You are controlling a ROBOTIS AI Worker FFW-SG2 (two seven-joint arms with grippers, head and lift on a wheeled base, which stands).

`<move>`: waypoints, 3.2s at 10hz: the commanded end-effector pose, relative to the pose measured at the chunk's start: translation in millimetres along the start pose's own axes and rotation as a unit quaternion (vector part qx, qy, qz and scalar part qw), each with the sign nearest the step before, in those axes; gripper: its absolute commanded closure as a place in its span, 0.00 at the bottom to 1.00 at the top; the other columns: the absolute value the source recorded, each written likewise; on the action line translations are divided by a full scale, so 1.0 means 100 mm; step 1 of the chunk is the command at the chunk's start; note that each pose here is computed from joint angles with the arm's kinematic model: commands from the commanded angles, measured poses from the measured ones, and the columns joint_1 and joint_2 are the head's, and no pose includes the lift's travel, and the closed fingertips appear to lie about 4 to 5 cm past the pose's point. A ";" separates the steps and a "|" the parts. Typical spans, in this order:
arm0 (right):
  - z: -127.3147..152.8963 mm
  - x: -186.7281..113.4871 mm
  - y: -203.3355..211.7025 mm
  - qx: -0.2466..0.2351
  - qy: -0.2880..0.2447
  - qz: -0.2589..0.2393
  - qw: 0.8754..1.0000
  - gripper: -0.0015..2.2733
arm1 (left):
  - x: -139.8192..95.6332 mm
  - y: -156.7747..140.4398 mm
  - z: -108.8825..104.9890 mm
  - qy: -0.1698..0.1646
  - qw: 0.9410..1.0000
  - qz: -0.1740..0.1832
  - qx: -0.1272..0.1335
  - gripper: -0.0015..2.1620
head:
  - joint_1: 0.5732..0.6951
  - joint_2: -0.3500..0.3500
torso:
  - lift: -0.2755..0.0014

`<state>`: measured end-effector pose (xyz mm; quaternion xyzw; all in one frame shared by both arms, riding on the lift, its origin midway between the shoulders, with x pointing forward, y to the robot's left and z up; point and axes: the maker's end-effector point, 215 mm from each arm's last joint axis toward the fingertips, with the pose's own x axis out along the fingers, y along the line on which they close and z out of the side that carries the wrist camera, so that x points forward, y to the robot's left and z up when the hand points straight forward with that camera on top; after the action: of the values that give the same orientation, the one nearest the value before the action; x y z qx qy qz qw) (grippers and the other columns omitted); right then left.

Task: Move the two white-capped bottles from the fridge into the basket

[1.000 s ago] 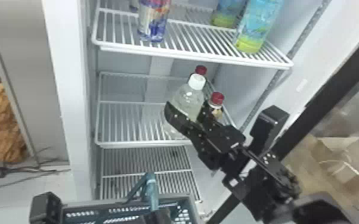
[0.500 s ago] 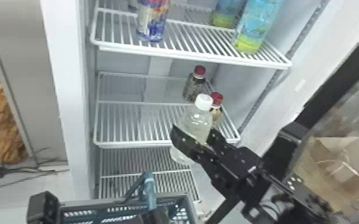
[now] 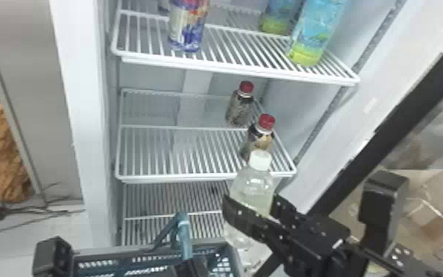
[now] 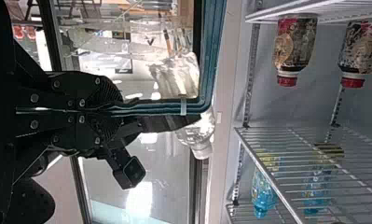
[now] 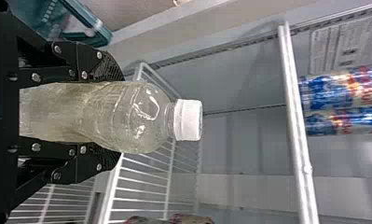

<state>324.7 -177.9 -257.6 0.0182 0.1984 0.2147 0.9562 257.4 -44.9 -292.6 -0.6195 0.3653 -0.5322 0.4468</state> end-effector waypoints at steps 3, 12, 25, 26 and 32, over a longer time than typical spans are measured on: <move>-0.55 -0.22 0.11 0.047 0.099 -0.005 0.994 0.35 | 0.00 0.01 -0.01 0.000 1.000 0.000 -0.001 0.52 | 1.00 0.00 | 0.06; -1.03 -0.33 0.61 0.112 0.184 0.053 0.975 0.35 | 0.00 0.01 -0.01 0.000 1.000 0.001 -0.001 0.52 | 1.00 0.00 | 0.06; 0.63 -0.09 -0.31 0.006 -0.151 -0.053 0.987 0.23 | -0.02 0.01 -0.01 -0.005 1.000 -0.001 -0.003 0.52 | 1.00 0.00 | 0.06; 0.67 -0.07 -0.38 0.006 -0.175 -0.061 0.983 0.23 | -0.02 0.01 -0.01 -0.005 1.000 -0.001 -0.003 0.52 | 1.00 0.00 | 0.06; 0.60 0.05 -0.61 0.007 -0.227 -0.108 0.968 0.23 | 0.00 0.01 -0.01 -0.003 1.000 -0.002 -0.003 0.52 | 1.00 0.00 | 0.06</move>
<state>377.5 -229.3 -209.2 0.0512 -0.0205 0.0993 0.9935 256.0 -44.8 -293.5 -0.6233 0.3648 -0.5296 0.4449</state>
